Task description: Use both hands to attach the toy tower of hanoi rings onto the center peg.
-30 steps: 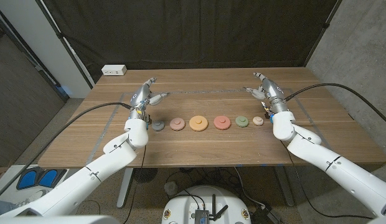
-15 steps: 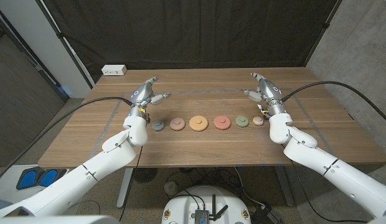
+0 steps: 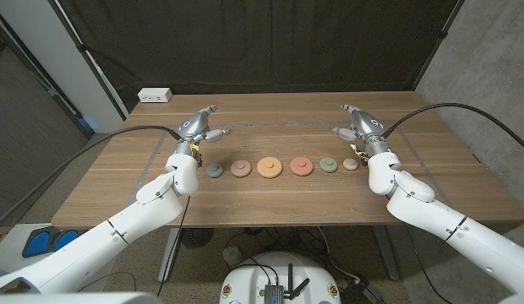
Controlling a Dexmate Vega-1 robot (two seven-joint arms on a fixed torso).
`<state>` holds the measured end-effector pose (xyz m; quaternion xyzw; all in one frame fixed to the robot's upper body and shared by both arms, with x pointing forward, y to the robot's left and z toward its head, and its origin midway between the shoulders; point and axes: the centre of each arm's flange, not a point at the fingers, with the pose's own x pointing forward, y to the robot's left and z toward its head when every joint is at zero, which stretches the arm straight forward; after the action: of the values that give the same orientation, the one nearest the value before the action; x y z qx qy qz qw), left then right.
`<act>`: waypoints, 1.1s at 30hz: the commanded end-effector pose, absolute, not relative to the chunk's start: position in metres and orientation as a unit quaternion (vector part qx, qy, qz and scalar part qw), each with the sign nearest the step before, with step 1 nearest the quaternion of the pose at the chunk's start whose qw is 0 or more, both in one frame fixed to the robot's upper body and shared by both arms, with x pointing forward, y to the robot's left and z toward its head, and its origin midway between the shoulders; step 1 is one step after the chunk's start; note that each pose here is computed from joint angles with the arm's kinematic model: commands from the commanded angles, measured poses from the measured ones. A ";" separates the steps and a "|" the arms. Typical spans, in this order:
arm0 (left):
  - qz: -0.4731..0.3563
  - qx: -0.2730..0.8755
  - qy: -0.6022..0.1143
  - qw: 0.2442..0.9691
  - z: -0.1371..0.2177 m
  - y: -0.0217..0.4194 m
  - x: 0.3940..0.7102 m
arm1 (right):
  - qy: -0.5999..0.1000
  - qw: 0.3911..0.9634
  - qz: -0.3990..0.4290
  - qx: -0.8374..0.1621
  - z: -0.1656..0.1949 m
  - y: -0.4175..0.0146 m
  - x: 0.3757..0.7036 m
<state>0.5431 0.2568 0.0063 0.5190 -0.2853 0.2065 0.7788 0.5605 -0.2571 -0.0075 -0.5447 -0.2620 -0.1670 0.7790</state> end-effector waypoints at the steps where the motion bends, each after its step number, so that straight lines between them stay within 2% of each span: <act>1: 0.187 0.551 -0.243 0.776 0.013 0.257 0.538 | -0.222 0.778 -0.148 -0.569 -0.001 -0.259 0.558; 18: 0.139 0.600 -0.192 0.764 0.026 0.251 0.540 | -0.179 0.776 -0.092 -0.597 0.002 -0.257 0.561; 22: 0.128 0.607 -0.184 0.763 0.028 0.250 0.543 | -0.144 0.780 -0.099 -0.601 0.003 -0.256 0.564; 33: 0.108 0.613 -0.170 0.764 0.026 0.248 0.551 | -0.126 0.780 -0.086 -0.607 0.003 -0.257 0.571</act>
<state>0.5444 0.2491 0.0273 0.6028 -0.1890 0.1305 0.7642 0.5651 -0.2559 0.0036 -0.6005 -0.1544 -0.0985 0.7783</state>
